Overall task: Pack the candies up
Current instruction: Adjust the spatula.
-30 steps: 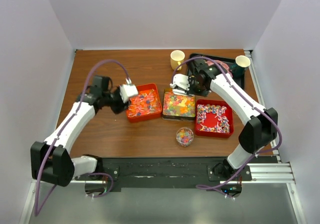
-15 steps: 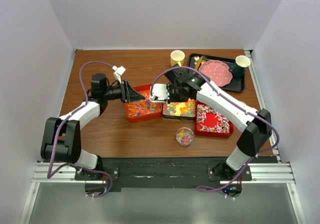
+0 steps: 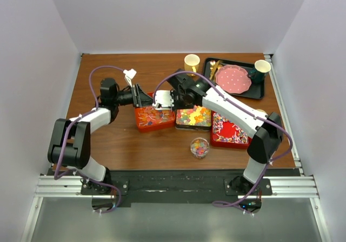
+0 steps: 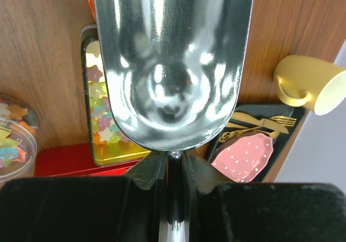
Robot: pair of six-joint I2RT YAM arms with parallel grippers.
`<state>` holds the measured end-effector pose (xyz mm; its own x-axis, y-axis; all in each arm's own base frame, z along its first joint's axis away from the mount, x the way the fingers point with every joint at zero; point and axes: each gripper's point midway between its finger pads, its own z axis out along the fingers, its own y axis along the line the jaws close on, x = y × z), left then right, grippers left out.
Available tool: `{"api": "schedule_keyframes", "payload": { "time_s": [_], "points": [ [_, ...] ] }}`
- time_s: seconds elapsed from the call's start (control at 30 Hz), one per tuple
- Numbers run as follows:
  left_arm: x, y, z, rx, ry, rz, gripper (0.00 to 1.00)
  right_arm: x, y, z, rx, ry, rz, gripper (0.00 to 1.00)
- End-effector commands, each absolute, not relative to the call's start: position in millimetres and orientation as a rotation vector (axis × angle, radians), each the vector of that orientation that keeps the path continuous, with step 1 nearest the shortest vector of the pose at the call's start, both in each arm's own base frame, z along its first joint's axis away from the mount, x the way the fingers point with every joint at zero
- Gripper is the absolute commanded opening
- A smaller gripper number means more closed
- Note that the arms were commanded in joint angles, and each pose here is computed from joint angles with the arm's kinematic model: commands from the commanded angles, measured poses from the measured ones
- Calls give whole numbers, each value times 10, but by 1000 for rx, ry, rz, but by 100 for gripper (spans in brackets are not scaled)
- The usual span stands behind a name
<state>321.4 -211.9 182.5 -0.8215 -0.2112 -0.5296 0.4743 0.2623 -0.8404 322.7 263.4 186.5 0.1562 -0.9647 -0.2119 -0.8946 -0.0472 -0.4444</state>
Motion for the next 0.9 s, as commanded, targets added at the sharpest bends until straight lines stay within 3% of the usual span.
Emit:
{"api": "schedule_keyframes", "payload": {
  "time_s": [0.0, 0.07, 0.1, 0.17, 0.2, 0.33, 0.43, 0.57, 0.7, 0.87],
  "points": [
    [3278, -2153, 1992, 297, 1921, -1606, 35, 3301, 2776, 2151, -1877, 1709, -188, 0],
    [3266, -2163, 2005, 303, 1911, -1628, 26, 3289, 2795, 2139, -1881, 1707, -181, 0],
    [3258, -2162, 2023, 309, 1900, -1637, 12, 3289, 2803, 2129, -1881, 1707, -176, 0],
    [3226, -2170, 2042, 322, 1882, -1662, 0, 3274, 2803, 2096, -1877, 1722, -166, 0],
    [3218, -2166, 2039, 326, 1882, -1666, 0, 3266, 2804, 2096, -1871, 1726, -159, 5],
    [3156, -2168, 2031, 370, 1867, -1676, 0, 3060, 2760, 2111, -1865, 1768, -6, 45],
    [3143, -2163, 1973, 372, 1885, -1670, 0, 2992, 2645, 2310, -1749, 1790, 276, 58],
    [3126, -2161, 1964, 384, 1888, -1665, 0, 2961, 2548, 2718, -1591, 1701, 543, 61],
    [3105, -2163, 1967, 388, 1894, -1681, 0, 2957, 2532, 2937, -1533, 1593, 618, 60],
    [3089, -2166, 1997, 393, 1895, -1696, 0, 2987, 2578, 2784, -1537, 1513, 601, 59]
  ]
}}
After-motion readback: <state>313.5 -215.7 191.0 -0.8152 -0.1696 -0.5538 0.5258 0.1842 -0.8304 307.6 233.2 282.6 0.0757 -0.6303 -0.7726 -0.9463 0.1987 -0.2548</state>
